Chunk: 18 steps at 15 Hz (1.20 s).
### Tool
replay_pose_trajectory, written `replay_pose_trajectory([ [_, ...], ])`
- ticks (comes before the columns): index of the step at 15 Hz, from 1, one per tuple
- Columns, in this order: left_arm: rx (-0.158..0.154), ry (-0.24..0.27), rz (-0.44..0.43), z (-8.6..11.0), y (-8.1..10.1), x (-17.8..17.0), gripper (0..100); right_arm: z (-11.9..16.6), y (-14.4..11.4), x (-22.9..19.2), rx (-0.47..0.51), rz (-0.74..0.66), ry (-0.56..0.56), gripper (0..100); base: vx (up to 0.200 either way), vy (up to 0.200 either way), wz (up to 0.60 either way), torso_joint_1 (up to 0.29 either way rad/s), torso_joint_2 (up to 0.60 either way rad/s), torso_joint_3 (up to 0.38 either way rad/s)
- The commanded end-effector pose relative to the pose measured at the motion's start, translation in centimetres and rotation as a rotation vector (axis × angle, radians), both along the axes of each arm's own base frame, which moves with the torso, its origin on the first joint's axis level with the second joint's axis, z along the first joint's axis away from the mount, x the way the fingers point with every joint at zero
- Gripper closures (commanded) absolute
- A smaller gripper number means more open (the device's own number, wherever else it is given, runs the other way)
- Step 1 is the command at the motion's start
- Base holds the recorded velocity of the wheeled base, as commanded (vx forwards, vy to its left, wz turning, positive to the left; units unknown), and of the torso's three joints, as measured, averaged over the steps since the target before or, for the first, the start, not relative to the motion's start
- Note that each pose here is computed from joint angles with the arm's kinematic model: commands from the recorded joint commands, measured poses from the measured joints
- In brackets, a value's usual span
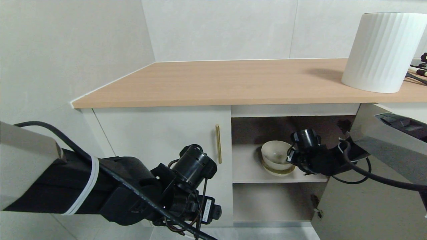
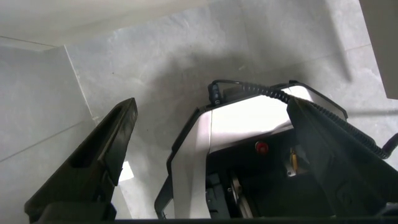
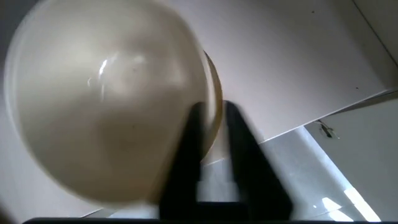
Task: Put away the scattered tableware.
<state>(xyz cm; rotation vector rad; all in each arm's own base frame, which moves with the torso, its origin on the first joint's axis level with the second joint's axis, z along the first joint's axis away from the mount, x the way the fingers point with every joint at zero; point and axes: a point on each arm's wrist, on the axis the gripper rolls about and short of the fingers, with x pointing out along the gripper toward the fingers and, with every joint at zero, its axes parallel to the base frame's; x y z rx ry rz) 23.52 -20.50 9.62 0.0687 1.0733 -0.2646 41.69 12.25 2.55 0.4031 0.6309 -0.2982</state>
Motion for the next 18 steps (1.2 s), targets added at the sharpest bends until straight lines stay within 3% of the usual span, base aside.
replay_pose_trajectory([
  [1,0.0,-0.001,0.001,0.0,0.0,0.0,0,-0.1,0.0,-0.1,-0.001,0.001,0.004,0,0.0,0.0,0.0,0.0,0.0,0.0],
  [6,-0.009,-0.002,0.015,0.1,0.1,0.1,0,0.2,-0.1,-0.3,-0.001,0.002,0.008,0,0.0,0.0,0.0,0.0,0.0,0.0],
  [11,-0.074,-0.078,0.09,3.5,3.5,-0.5,0,4.0,0.2,-6.1,0.075,0.159,0.05,0,0.0,0.0,0.0,0.0,0.0,0.0],
  [15,-0.164,-0.179,0.143,7.2,7.9,-3.9,0,9.9,-1.7,-13.4,0.089,0.365,0.008,0,0.0,0.0,0.0,0.0,0.0,0.0],
  [17,-0.24,-0.256,0.131,9.4,9.6,-6.5,0,12.0,-2.6,-17.5,0.076,0.434,0.029,0,0.0,0.0,0.0,0.0,0.0,0.0],
  [18,-0.263,-0.267,0.121,9.8,10.0,-7.1,0,12.5,-2.8,-18.6,0.07,0.445,0.049,0,0.0,0.0,0.0,0.0,0.0,0.0],
])
